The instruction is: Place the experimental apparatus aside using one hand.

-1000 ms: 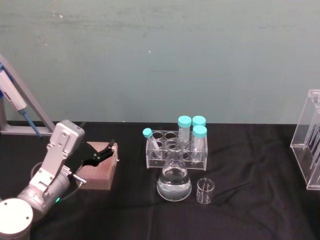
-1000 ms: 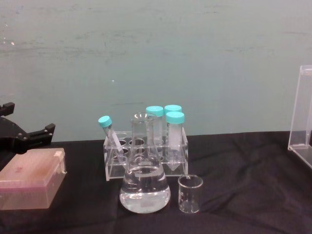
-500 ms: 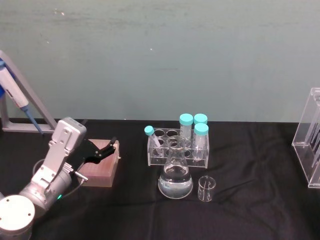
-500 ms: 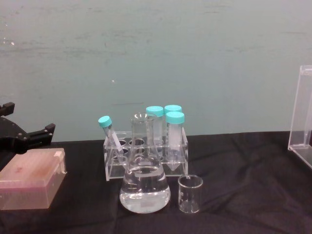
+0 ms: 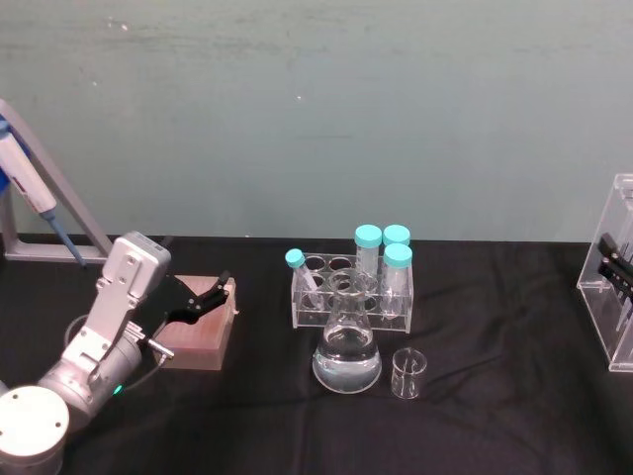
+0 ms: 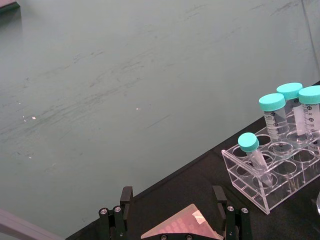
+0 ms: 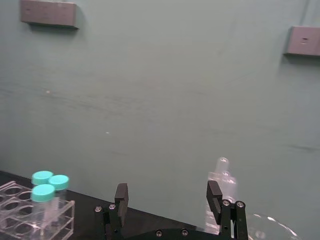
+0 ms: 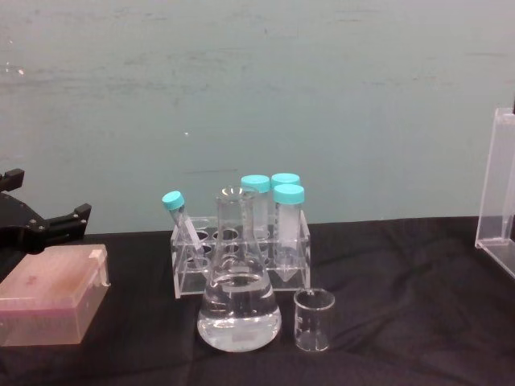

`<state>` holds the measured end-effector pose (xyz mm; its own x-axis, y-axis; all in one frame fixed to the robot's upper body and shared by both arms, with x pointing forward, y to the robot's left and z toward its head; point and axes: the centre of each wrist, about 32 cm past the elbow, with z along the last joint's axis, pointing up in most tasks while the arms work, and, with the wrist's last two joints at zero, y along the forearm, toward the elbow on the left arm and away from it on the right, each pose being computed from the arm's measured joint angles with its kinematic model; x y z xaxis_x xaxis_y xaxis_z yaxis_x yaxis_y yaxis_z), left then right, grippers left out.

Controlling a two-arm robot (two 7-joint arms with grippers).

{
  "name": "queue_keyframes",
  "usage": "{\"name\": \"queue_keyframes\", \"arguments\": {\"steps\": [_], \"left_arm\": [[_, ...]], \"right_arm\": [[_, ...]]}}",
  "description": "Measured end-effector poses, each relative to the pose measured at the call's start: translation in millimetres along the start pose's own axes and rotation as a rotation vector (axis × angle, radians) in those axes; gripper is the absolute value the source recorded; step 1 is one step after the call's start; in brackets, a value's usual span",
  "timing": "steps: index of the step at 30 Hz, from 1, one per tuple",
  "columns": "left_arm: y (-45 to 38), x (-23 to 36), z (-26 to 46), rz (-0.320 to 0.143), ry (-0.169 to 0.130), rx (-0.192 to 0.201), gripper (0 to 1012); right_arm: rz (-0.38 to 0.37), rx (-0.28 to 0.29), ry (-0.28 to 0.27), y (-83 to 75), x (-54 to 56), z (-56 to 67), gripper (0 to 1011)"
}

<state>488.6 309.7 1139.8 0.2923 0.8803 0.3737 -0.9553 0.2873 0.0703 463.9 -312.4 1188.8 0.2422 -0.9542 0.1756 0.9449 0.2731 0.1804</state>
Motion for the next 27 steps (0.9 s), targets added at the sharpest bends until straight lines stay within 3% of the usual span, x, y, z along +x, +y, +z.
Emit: {"name": "queue_keyframes", "arguments": {"steps": [9, 27], "left_arm": [[0.0, 0.0, 0.0, 0.000, 0.000, 0.000, 1000], [0.0, 0.0, 0.0, 0.000, 0.000, 0.000, 1000]], "right_arm": [[0.126, 0.000, -0.006, 9.7, -0.1, -0.7, 1002], [0.342, -0.073, 0.006, 35.5, 9.0, -15.7, 1000]]}}
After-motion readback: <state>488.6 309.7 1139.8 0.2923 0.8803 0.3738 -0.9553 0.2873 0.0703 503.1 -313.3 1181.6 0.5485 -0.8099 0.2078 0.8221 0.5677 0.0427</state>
